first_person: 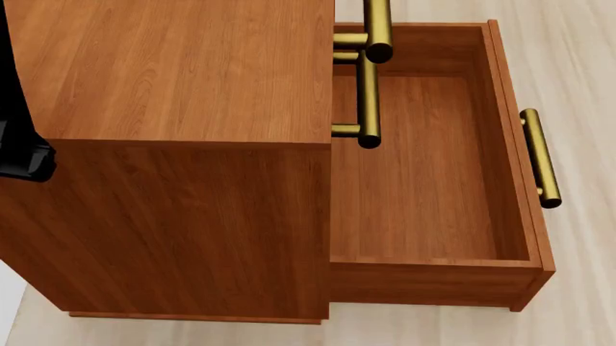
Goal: Put the bowl in the bottom drawer of the cabinet.
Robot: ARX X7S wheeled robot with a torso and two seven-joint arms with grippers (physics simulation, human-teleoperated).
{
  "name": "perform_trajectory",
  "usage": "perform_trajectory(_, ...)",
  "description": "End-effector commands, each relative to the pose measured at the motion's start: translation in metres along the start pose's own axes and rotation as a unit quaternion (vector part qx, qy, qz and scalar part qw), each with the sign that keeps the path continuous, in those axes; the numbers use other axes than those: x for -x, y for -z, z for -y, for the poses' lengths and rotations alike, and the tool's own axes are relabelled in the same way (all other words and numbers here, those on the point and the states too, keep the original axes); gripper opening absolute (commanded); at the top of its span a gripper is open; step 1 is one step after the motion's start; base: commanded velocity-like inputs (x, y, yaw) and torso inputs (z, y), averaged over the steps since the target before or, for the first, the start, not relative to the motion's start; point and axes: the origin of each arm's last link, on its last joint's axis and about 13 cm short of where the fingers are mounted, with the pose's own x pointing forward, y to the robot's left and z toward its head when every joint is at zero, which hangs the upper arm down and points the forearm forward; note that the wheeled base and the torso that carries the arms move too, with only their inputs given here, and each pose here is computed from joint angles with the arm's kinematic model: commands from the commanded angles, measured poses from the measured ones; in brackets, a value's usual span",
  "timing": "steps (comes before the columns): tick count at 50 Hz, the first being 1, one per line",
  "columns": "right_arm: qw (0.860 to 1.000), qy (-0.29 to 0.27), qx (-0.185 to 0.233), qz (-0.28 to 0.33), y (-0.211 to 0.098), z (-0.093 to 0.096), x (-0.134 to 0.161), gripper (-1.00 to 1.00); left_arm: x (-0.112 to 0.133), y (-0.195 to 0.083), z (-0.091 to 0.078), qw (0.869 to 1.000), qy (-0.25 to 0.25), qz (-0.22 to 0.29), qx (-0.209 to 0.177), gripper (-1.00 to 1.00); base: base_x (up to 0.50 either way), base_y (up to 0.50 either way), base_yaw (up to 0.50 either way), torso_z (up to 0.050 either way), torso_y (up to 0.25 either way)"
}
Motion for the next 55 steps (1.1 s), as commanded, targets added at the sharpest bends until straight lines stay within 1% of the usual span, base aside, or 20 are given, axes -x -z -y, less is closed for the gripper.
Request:
perform_trajectory(1,0.999,-0.028,0.002,0.036,-0.017,-0.007,0.015,-1.0,-0.008,0.004,-0.003,1.0,0.018,-0.015,0.003,1.0,0.0,-0.01,-0.01,0.0,0.0)
perform_trajectory(22,0.994,-0.069,0.002,0.081,-0.043,-0.019,0.039,-1.0,-0.007,0.0,-0.003,1.0,0.019,-0.009,0.007,1.0,0.01,0.0,-0.01,0.0,-0.006)
perform_trajectory(27,0.993,-0.081,-0.005,0.09,-0.05,-0.022,0.044,-1.0,-0.007,-0.001,-0.002,1.0,0.019,-0.008,0.007,1.0,0.01,-0.01,-0.01,0.0,-0.004)
perform_trajectory(39,0.985,-0.113,-0.001,0.128,-0.075,-0.037,0.066,-1.0,-0.005,-0.001,-0.003,1.0,0.019,-0.007,0.008,1.0,0.01,0.0,-0.01,0.0,-0.003)
perform_trajectory(45,0.983,-0.123,-0.007,0.136,-0.082,-0.044,0.081,-1.0,-0.005,-0.001,-0.004,1.0,0.017,-0.006,0.009,1.0,0.01,0.0,0.0,0.0,-0.003)
perform_trajectory(55,0.98,-0.134,-0.004,0.149,-0.093,-0.057,0.101,-1.0,-0.005,-0.001,-0.005,1.0,0.017,-0.007,0.009,1.0,0.0,0.0,-0.01,0.0,-0.003)
